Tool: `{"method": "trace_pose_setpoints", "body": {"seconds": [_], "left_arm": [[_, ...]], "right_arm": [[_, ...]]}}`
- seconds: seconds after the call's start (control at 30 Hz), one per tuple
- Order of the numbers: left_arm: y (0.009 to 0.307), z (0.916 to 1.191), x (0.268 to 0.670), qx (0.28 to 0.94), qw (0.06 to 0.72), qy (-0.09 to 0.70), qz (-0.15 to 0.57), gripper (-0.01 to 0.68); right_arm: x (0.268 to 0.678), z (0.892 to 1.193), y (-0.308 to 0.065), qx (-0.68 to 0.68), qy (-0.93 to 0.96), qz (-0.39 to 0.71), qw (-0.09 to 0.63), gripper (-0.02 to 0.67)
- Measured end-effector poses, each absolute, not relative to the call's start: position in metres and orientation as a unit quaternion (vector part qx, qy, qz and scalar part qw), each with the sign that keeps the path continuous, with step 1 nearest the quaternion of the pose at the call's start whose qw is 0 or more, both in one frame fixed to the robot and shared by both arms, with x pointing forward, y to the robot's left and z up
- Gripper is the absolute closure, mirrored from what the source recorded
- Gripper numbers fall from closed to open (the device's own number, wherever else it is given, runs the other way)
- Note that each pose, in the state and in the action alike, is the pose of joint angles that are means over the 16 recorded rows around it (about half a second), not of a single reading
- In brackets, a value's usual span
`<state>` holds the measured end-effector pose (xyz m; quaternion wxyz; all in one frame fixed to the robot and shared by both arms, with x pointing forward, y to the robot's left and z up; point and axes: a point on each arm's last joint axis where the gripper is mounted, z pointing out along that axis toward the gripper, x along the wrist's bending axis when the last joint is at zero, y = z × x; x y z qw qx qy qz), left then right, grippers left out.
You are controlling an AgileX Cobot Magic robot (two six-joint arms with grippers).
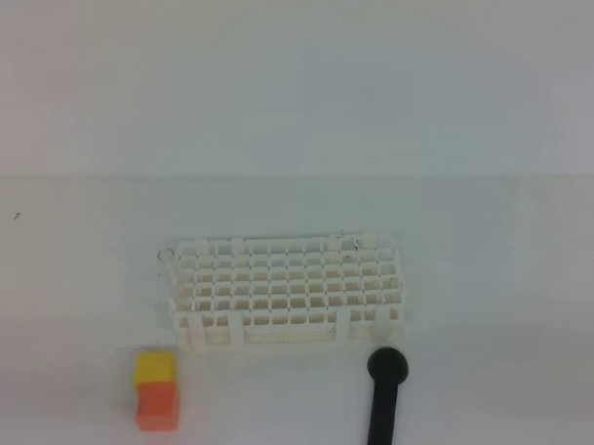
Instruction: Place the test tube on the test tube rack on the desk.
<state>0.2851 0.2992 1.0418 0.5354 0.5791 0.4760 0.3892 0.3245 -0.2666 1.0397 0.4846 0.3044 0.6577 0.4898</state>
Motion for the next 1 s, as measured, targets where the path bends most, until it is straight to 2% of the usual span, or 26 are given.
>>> {"method": "trace_pose_setpoints", "body": {"seconds": [0.23,0.47,0.73,1.0], "left_arm": [[0.314,1.042,0.283,0.492,0.466,0.566,0.470,0.674],[0.321,1.033,0.279,0.429,0.431,0.615,0.503,0.674],[0.320,1.002,0.285,0.415,0.443,0.623,0.495,0.674],[0.317,0.976,0.291,0.424,0.455,0.615,0.485,0.674]], "right_arm": [[0.308,1.028,-0.286,0.373,0.610,0.461,0.525,0.650],[0.301,1.023,-0.291,0.390,0.585,0.450,0.550,0.650],[0.296,1.013,-0.296,0.420,0.548,0.454,0.564,0.650],[0.293,0.991,-0.300,0.497,0.522,0.456,0.522,0.650]]}}
